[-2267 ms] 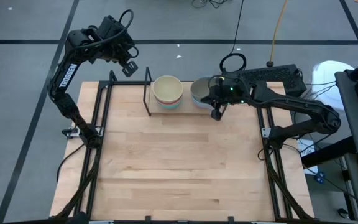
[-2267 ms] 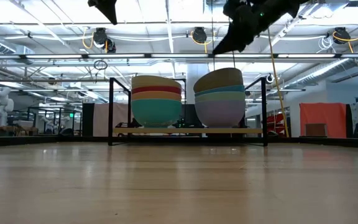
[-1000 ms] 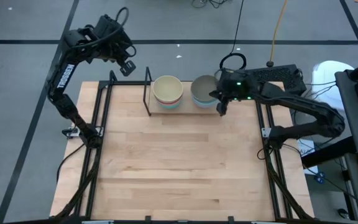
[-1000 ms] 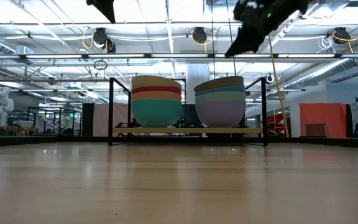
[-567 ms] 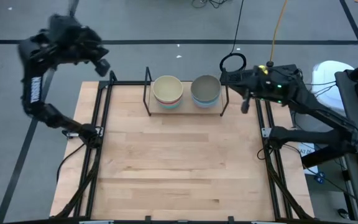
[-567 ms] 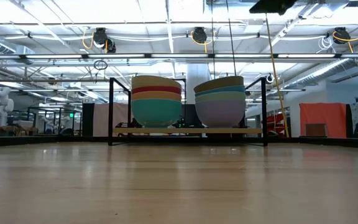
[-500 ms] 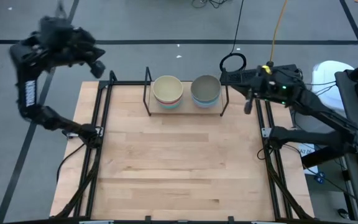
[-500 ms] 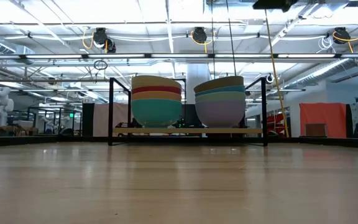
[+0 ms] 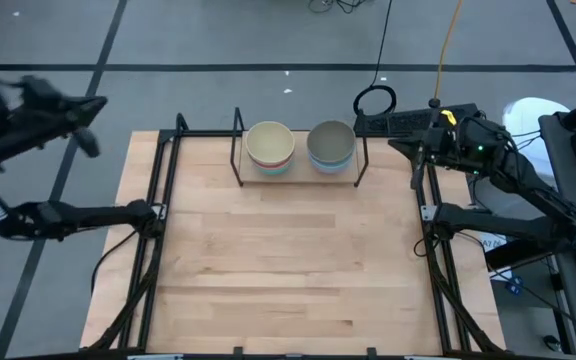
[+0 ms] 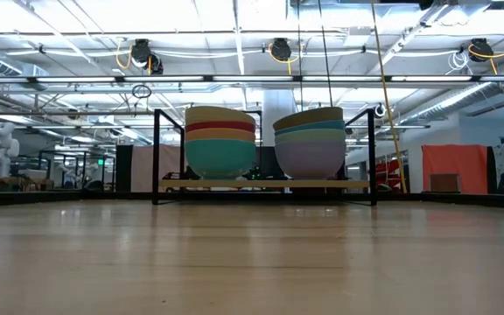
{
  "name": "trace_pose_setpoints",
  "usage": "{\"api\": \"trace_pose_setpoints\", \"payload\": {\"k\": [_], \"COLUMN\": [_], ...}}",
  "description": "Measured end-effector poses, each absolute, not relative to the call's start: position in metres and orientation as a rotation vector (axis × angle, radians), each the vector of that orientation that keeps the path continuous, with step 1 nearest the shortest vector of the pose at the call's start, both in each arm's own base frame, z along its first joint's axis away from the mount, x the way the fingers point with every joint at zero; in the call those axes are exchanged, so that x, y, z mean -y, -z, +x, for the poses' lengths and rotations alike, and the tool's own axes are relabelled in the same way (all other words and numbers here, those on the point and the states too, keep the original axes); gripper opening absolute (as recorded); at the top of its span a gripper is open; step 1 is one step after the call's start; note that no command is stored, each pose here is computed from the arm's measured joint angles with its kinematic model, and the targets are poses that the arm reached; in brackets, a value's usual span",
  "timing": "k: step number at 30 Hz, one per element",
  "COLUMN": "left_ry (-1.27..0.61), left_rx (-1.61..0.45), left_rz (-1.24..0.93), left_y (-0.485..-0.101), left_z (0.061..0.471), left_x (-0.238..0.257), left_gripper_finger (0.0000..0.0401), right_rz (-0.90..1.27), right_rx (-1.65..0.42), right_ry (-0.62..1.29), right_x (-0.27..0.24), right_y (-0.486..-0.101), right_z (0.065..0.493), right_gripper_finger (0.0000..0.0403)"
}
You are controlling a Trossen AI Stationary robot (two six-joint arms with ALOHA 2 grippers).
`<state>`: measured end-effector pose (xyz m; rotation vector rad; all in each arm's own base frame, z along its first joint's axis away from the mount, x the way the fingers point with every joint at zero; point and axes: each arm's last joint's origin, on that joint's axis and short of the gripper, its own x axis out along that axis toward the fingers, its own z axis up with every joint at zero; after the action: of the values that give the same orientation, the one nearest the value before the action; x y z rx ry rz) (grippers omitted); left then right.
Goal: Place and stack bowls onto a shelf
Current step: Return to Home Position
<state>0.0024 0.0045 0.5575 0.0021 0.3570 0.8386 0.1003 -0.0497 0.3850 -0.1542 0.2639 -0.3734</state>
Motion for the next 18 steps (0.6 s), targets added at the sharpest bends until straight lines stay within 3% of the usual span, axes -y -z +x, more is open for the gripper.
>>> {"api": "trace_pose_setpoints", "payload": {"k": [18], "left_ry": [-0.847], "left_rx": [-0.095], "left_rz": [0.066], "left_y": [-0.539], "left_z": [-0.075], "left_x": [0.080], "left_gripper_finger": [0.0005], "right_rz": [-0.174], "right_rx": [-0.199], "right_ry": [0.382], "right_x": [0.040], "right_y": [-0.391], "right_z": [0.083], "right_gripper_finger": [0.0000]}}
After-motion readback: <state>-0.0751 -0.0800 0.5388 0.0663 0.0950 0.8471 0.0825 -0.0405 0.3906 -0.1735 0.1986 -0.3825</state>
